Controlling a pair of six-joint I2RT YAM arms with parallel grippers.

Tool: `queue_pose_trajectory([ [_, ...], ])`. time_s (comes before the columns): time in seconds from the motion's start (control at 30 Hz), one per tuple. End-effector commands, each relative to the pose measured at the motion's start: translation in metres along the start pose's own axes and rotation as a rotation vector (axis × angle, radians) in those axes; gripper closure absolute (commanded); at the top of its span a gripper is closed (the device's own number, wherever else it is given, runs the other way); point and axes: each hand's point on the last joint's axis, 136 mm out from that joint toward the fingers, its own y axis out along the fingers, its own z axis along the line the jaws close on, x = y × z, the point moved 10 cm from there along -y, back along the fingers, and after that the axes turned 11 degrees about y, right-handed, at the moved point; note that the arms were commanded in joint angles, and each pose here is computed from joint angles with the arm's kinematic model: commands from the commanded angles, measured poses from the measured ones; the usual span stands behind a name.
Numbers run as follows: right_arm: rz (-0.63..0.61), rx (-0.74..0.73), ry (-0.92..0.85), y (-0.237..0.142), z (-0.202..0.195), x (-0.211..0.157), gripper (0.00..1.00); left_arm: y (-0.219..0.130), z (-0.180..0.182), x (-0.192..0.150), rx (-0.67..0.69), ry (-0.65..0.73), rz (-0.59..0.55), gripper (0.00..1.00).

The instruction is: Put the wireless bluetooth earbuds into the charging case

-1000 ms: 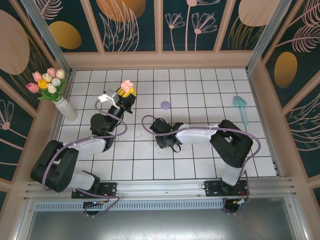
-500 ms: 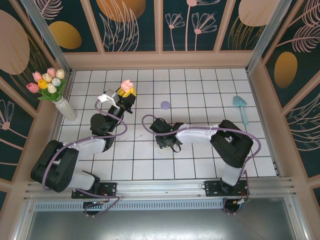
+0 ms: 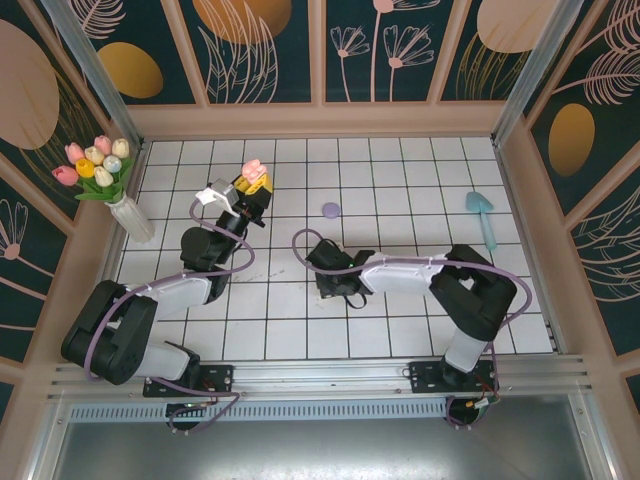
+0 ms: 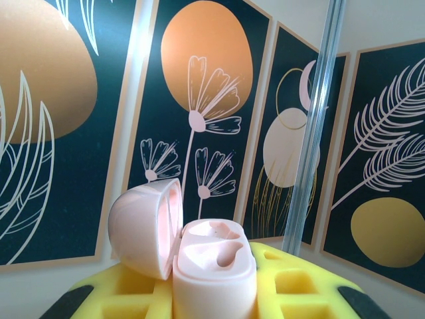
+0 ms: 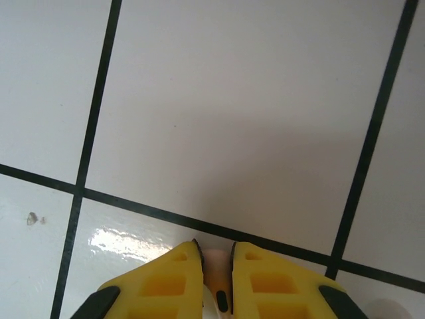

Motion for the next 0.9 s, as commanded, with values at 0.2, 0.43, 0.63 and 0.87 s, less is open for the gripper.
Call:
queue_pose_trajectory([
  [0.2, -0.097, 0.069, 0.142, -0.020, -0.020, 0.007, 0.90, 0.004, -0.001, 0.013, -0.026, 0.005, -0.048, 1.00],
  [0.43, -0.113, 0.107, 0.181, -0.024, -0.029, 0.008, 0.90, 0.003, -0.002, 0.013, -0.038, 0.005, -0.039, 1.00],
  [0.63, -0.100, 0.030, 0.228, -0.032, -0.033, 0.010, 0.84, 0.003, -0.002, 0.015, -0.039, 0.003, -0.040, 1.00],
  [0.87, -0.105, -0.194, 0.413, -0.046, -0.049, 0.009, 0.73, 0.003, -0.002, 0.013, -0.037, 0.001, -0.039, 1.00],
])
